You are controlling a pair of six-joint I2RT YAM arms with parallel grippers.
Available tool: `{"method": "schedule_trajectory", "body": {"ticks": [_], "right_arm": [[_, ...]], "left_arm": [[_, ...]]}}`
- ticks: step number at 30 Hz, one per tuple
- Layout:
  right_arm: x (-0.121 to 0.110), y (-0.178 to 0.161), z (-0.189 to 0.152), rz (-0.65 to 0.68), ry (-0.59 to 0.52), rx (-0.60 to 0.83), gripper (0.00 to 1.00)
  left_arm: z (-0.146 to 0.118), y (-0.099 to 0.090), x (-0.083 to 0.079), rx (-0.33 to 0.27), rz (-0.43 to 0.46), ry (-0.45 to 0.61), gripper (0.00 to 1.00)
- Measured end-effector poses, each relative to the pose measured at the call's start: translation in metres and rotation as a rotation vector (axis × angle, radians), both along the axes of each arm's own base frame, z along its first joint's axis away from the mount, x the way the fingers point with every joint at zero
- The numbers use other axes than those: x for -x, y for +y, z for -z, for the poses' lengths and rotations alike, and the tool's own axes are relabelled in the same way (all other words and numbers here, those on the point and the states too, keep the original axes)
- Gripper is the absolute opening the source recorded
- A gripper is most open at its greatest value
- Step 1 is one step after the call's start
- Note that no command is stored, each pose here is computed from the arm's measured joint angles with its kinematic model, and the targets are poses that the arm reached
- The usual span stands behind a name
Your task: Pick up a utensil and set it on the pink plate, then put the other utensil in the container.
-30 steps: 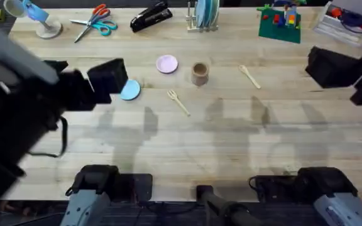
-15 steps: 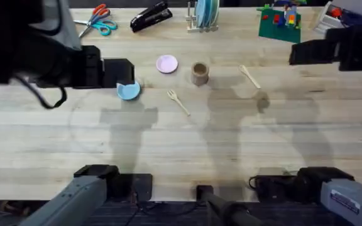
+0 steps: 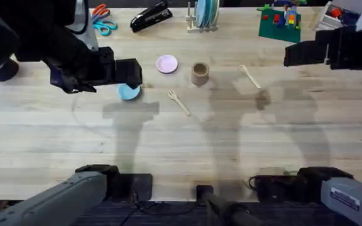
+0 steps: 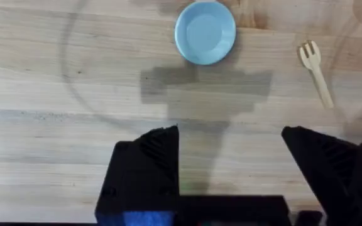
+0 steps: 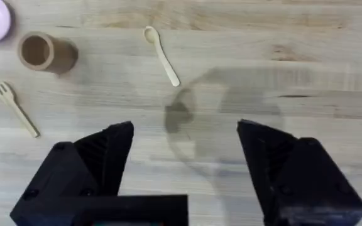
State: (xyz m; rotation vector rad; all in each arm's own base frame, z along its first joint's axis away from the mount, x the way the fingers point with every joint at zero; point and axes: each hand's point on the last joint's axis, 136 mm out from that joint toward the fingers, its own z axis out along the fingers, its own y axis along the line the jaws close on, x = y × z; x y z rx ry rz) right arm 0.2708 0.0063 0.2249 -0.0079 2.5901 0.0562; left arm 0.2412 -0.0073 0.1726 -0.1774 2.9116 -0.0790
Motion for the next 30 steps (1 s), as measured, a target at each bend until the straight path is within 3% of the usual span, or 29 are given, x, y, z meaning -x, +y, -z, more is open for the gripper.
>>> {"method": "schedule_trajectory", "body": {"ticks": [5,7,13,14,17,23,30], "right_arm": [[0.0,0.0,0.0,0.0,0.0,0.0,0.995],[0.0,0.0,0.0,0.0,0.0,0.0,0.995],[0.0,0.0,0.0,0.0,0.0,0.0,0.995],[0.0,0.0,0.0,0.0,0.0,0.0,0.995],[0.0,0.0,0.0,0.0,0.0,0.0,0.995],[0.0,0.0,0.0,0.0,0.0,0.0,0.995],[0.0,0.0,0.0,0.0,0.0,0.0,0.995]], "left_arm": [[0.0,-0.005,-0.001,0.035,-0.107,0.006,0.997],[0.0,-0.024,-0.001,0.074,-0.171,0.007,0.997],[-0.004,-0.069,-0.01,0.147,-0.195,-0.034,0.997],[0.001,-0.095,-0.009,0.17,-0.228,-0.02,0.997],[0.01,-0.109,-0.008,0.147,-0.245,0.0,0.997],[0.035,-0.14,-0.021,0.141,-0.279,0.028,0.997],[0.07,-0.148,-0.028,0.089,-0.337,0.095,0.995]]}}
